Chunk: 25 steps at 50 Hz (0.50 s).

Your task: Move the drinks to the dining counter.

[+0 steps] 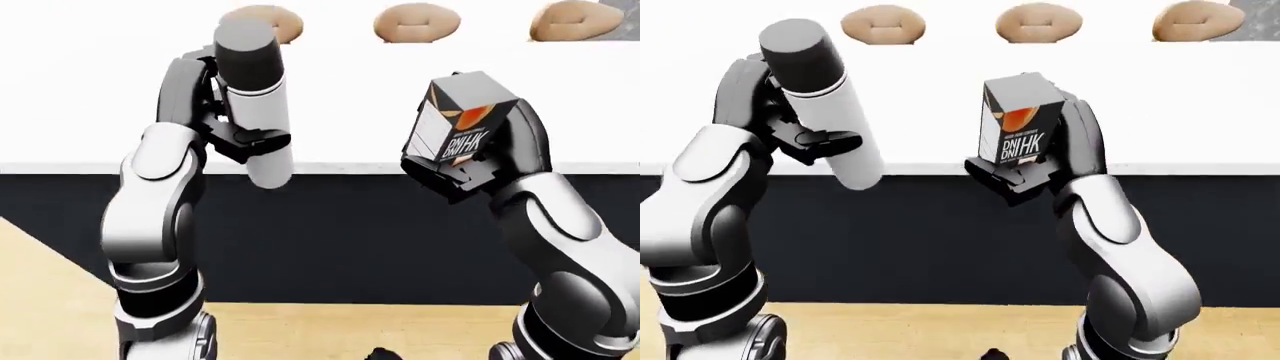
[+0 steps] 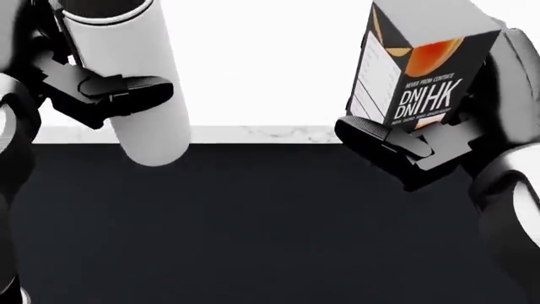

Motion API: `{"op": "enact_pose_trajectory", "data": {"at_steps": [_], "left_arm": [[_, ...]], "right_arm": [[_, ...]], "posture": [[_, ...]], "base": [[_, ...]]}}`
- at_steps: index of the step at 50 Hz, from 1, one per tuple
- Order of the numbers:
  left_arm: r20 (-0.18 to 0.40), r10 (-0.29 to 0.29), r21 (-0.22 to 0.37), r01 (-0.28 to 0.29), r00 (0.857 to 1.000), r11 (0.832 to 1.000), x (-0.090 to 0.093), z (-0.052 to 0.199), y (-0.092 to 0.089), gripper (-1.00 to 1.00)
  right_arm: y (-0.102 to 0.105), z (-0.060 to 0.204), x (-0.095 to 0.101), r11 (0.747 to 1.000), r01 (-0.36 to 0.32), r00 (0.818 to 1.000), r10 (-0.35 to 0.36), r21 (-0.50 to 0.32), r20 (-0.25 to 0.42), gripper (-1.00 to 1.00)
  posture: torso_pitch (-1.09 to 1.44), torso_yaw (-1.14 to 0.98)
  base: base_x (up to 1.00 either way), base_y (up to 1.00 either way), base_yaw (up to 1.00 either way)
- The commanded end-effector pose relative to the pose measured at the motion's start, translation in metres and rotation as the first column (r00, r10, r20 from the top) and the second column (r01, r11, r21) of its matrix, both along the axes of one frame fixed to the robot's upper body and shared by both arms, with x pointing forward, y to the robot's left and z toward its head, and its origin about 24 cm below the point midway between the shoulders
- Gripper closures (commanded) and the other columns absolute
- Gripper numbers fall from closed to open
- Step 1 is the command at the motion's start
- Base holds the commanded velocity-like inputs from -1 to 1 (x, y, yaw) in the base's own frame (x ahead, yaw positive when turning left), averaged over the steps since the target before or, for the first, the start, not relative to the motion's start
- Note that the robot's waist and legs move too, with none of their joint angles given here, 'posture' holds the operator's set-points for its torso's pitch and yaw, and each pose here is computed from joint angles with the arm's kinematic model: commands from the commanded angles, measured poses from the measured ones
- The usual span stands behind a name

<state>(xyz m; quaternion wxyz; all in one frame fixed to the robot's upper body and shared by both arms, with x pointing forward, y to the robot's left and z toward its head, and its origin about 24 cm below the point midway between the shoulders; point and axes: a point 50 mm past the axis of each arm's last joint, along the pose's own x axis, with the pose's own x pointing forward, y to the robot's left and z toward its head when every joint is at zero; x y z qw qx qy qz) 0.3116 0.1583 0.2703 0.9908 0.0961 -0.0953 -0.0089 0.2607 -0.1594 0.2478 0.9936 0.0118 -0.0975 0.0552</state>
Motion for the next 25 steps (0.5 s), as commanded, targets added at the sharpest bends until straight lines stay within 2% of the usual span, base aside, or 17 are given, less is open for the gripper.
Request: {"op": "enact_pose_trajectory", "data": {"at_steps": [1, 4, 12, 16, 25], "left_arm": [[0.178, -0.031, 0.008, 0.03, 0.984, 1.0, -0.0141, 0.0308, -0.0046, 1.0], [0.178, -0.03, 0.008, 0.029, 0.984, 1.0, -0.015, 0.0312, -0.0046, 1.0], [0.179, -0.025, 0.005, 0.024, 0.983, 1.0, -0.0162, 0.0321, -0.0025, 1.0], [0.179, -0.024, 0.007, 0.023, 0.984, 1.0, -0.0155, 0.0328, -0.0021, 1.0], [0.182, -0.024, 0.012, 0.022, 0.983, 1.0, -0.0169, 0.0353, -0.002, 1.0]], "right_arm": [[-0.0031, 0.0281, -0.0133, 1.0, 0.016, 0.982, -0.02, 0.02, 0.189, 1.0], [-0.0029, 0.0282, -0.0133, 1.0, 0.019, 0.981, -0.022, 0.019, 0.191, 1.0], [-0.0033, 0.0268, -0.0123, 1.0, 0.027, 0.982, -0.029, 0.015, 0.187, 1.0], [-0.0029, 0.0275, -0.0122, 1.0, 0.025, 0.981, -0.027, 0.015, 0.19, 1.0], [-0.0035, 0.0275, -0.0114, 0.999, 0.032, 0.982, -0.035, 0.017, 0.187, 1.0]], "posture": [[0.0, 0.0], [0.0, 0.0], [0.0, 0.0], [0.0, 0.0], [0.0, 0.0]], "base": [[-0.62, -0.07, 0.0], [-0.61, -0.05, 0.0], [0.0, 0.0, 0.0], [-0.62, 0.0, 0.0], [-0.08, 0.0, 0.0]]}}
